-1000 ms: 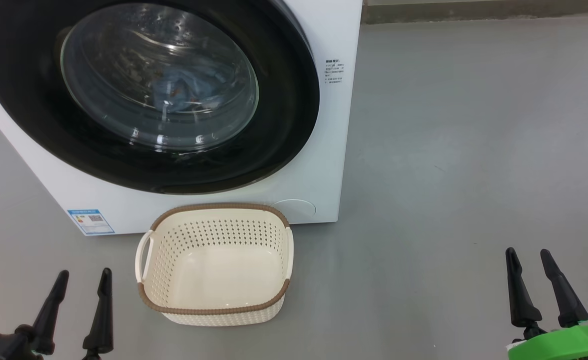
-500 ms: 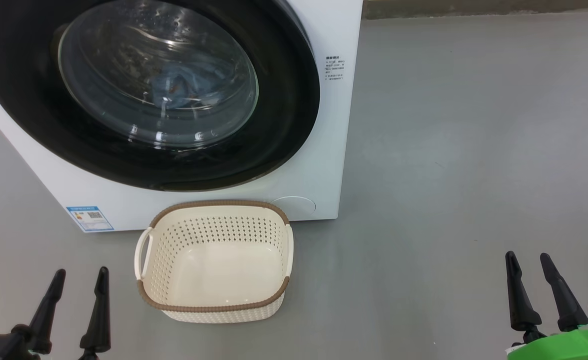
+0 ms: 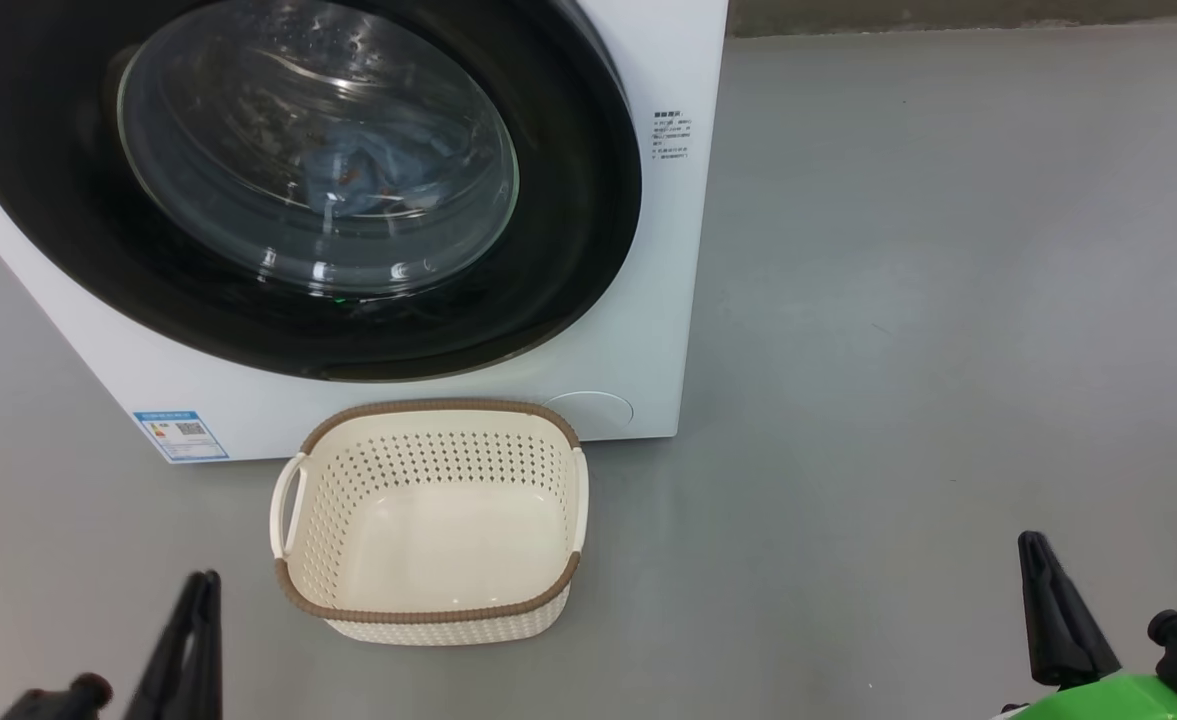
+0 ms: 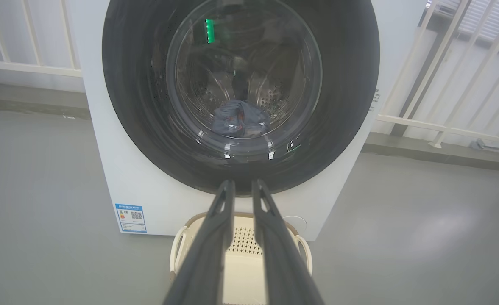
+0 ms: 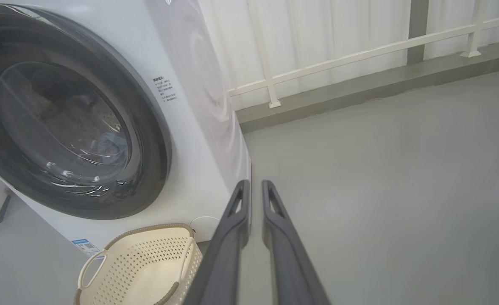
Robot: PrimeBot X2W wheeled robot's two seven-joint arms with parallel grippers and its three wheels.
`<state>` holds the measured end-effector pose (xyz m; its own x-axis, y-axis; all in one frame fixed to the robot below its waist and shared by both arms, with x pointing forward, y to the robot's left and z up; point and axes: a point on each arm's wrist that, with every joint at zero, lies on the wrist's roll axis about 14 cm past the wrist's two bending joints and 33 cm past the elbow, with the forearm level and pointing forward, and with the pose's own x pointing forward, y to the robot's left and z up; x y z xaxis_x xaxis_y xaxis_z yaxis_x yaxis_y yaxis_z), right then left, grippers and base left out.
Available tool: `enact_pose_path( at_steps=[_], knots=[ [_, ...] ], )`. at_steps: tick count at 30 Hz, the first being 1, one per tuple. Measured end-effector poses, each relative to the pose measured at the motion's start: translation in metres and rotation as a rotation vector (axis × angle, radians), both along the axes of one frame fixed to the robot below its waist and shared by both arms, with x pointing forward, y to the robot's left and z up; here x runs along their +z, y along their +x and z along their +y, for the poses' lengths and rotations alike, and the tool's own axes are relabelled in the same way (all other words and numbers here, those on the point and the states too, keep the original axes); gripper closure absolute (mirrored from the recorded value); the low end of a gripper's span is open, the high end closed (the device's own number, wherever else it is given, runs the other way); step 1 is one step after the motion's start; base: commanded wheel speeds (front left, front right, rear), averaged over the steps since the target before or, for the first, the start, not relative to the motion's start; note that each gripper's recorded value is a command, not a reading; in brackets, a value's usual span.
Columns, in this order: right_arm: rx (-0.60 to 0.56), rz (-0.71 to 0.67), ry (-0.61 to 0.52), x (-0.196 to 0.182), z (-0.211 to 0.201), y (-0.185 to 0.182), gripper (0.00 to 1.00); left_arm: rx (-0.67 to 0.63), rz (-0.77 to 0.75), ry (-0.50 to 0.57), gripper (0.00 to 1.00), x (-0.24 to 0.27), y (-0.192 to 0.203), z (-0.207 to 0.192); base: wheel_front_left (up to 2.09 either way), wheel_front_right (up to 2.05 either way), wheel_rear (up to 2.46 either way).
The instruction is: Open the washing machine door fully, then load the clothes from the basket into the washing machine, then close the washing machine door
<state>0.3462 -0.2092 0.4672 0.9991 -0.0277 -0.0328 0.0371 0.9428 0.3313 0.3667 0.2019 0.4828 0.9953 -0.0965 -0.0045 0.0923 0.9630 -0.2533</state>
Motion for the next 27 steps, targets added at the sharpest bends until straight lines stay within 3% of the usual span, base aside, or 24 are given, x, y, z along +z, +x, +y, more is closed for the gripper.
enact_pose_path(
  at_steps=[27],
  knots=[
    [-0.054,0.059,0.249,-0.0123,-0.0019,-0.0020,1.00,0.067,0.083,-0.265,1.00,-0.0135,-0.0038,-0.0004,0.00,0.00,0.00]
  ],
)
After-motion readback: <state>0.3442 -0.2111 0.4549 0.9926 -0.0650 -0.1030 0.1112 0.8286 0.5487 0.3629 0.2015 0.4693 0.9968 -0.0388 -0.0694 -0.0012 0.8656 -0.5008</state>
